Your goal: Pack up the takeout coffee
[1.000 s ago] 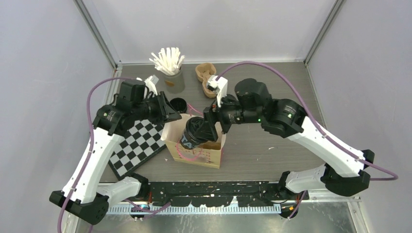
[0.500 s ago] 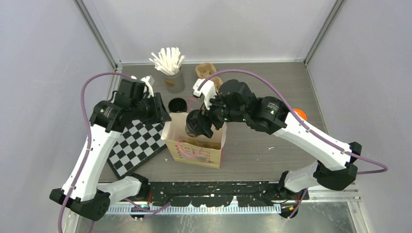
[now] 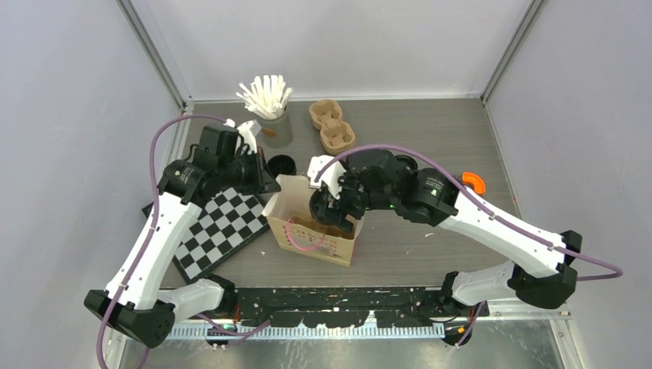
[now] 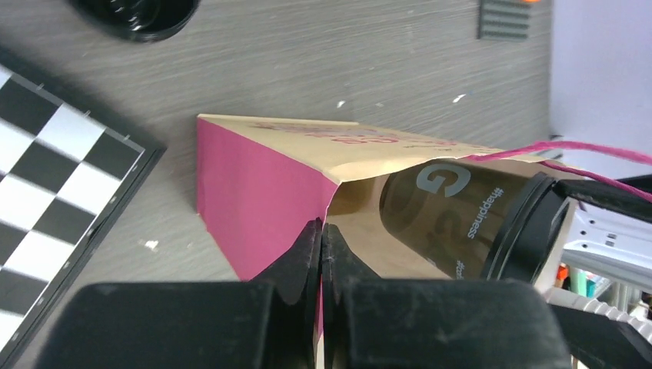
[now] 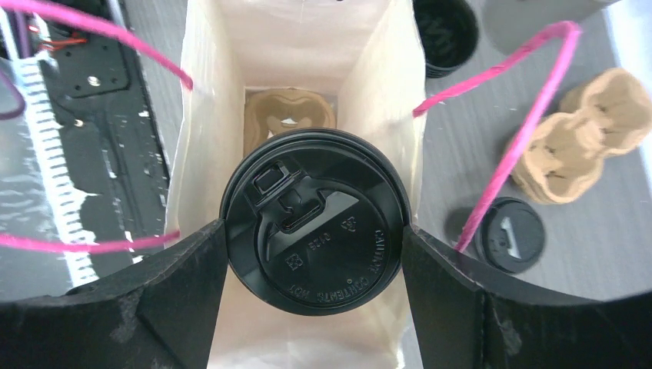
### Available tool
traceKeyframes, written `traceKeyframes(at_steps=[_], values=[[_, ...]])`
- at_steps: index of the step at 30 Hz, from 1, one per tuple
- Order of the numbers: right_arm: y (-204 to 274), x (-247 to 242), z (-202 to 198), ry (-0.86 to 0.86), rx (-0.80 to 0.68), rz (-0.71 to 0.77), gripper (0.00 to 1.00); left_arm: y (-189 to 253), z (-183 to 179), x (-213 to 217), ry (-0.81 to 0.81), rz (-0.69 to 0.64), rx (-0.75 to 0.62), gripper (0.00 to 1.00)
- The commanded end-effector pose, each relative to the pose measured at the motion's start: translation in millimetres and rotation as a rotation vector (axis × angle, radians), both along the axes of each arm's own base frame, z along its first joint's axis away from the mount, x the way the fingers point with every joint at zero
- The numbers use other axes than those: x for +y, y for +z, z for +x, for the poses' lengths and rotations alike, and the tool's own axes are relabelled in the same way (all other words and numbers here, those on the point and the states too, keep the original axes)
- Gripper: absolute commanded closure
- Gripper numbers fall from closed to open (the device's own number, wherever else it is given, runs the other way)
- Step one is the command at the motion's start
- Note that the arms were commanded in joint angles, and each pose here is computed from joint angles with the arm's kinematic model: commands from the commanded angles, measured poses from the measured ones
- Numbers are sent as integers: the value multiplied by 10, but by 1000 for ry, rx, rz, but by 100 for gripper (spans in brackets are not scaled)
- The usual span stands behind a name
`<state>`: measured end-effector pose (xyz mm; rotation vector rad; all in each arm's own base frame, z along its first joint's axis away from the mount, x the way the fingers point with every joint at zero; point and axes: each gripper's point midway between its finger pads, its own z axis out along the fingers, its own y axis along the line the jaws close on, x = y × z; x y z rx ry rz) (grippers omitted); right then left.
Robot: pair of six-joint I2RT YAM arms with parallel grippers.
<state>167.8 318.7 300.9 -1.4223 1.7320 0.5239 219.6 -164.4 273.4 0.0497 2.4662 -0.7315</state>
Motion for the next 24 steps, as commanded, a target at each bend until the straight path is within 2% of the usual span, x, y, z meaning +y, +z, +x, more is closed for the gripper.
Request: traceKeyframes(at_steps=[1,5,9,13,16,19,22,24], values=[[482,-166,158,-28,-227,92,30,467,159,-321,-78,-226,-207,100],[453,-249,211,-47,-250,36,30,584,215,-479,-90,-355,-260,100],[276,-285,152,-22,-219,-3,30,554,259,-555,-99,-402,-290,100],[172,-295,115,-2,-205,-22,30,670,289,-594,-107,-474,-390,100],[97,-273,79,27,-193,-44,30,717,293,-602,-120,-505,-458,100],[-38,-242,-13,64,-161,-79,31,636,259,-583,-124,-478,-432,98],[-214,-241,-137,94,-152,-133,31,403,103,-457,-119,-375,-353,66],[-309,-247,-215,96,-165,-163,31,316,13,-273,-73,-286,-346,54]])
